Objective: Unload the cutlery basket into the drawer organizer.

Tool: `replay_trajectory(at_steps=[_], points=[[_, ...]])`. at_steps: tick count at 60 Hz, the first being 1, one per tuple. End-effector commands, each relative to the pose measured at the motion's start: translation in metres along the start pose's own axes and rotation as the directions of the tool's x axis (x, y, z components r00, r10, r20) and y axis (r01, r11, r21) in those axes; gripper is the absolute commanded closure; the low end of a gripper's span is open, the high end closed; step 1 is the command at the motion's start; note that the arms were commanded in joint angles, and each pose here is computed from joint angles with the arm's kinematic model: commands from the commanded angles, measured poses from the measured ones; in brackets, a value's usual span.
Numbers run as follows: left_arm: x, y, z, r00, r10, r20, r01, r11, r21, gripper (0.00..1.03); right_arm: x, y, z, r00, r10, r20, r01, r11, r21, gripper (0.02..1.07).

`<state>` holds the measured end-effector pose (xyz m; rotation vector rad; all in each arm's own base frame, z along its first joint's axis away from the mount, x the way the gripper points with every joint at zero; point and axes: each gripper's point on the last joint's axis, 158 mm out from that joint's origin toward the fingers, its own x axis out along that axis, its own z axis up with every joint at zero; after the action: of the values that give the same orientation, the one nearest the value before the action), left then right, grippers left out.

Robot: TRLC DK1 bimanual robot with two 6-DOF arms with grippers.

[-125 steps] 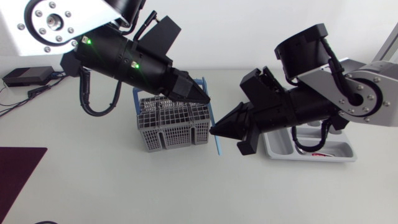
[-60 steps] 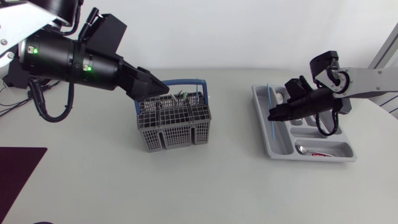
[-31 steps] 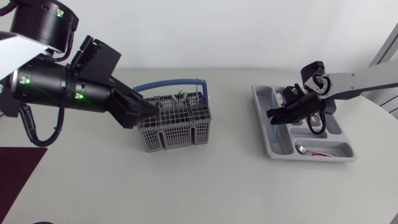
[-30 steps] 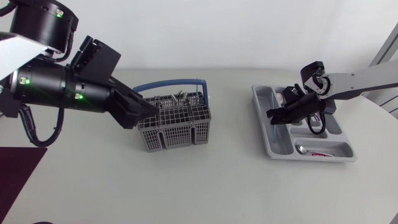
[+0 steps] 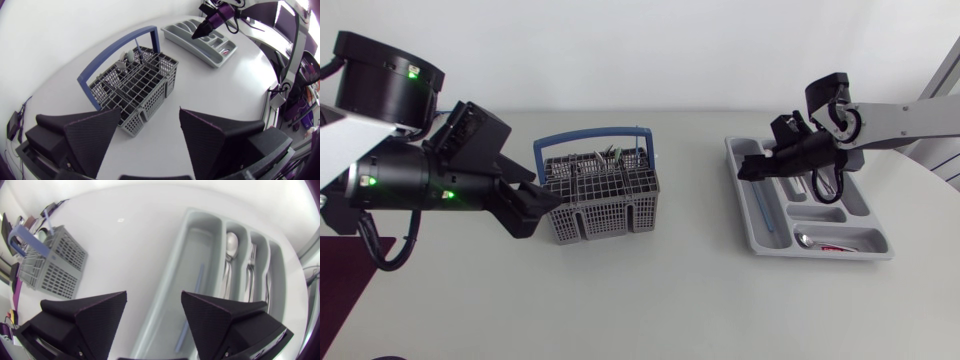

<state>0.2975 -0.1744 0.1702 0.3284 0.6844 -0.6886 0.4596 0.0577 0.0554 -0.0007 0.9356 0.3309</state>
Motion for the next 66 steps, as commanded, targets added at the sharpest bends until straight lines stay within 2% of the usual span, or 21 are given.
replay_trajectory(at_steps=[1,12,18,34,46,50,52,55,59,60,64,66], points=[[0.009,0.006,-0.017,0.999,0.024,-0.029,-0.024,1.000,0.013,0.08,-0.007,0.033,0.003,0.998,0.062,0.021,-0.061,0.997,-0.046,0.23],[0.035,0.008,-0.047,0.995,0.022,-0.098,-0.021,1.000,0.006,0.08,-0.022,0.094,0.037,0.976,0.194,0.096,-0.182,0.976,-0.120,0.23],[0.043,0.011,-0.058,0.991,0.026,-0.132,-0.024,1.000,0.013,0.08,-0.018,0.117,0.050,0.962,0.255,0.097,-0.242,0.961,-0.133,0.23],[0.064,0.019,-0.092,0.975,0.021,-0.221,-0.022,1.000,0.001,0.08,0.007,0.152,0.082,0.937,0.338,0.089,-0.328,0.938,-0.107,0.23],[0.071,0.035,-0.100,0.972,0.044,-0.231,-0.050,0.999,-0.020,0.08,0.024,0.167,0.094,0.928,0.369,0.061,-0.364,0.928,-0.080,0.24],[0.074,0.035,-0.105,0.969,0.040,-0.245,-0.049,0.998,-0.028,0.11,0.026,0.172,0.097,0.923,0.381,0.058,-0.376,0.923,-0.078,0.36],[0.075,0.036,-0.105,0.969,0.041,-0.244,-0.049,0.998,-0.028,0.17,0.027,0.176,0.100,0.921,0.385,0.061,-0.380,0.922,-0.079,0.47],[0.077,0.035,-0.107,0.968,0.040,-0.246,-0.049,0.998,-0.030,0.24,0.029,0.179,0.101,0.920,0.389,0.058,-0.384,0.920,-0.081,0.59],[0.081,0.036,-0.108,0.970,0.041,-0.241,-0.051,0.998,-0.032,0.39,0.034,0.182,0.102,0.918,0.392,0.051,-0.388,0.919,-0.075,0.74],[0.083,0.035,-0.110,0.969,0.037,-0.246,-0.047,0.998,-0.035,0.47,0.036,0.183,0.101,0.917,0.397,0.044,-0.393,0.917,-0.074,0.80],[0.087,0.033,-0.114,0.966,0.030,-0.257,-0.041,0.998,-0.037,0.62,0.040,0.190,0.099,0.906,0.423,0.027,-0.420,0.905,-0.069,0.94],[0.090,0.033,-0.115,0.965,0.028,-0.261,-0.040,0.998,-0.040,0.72,0.043,0.194,0.097,0.900,0.436,0.017,-0.434,0.898,-0.066,0.95]])
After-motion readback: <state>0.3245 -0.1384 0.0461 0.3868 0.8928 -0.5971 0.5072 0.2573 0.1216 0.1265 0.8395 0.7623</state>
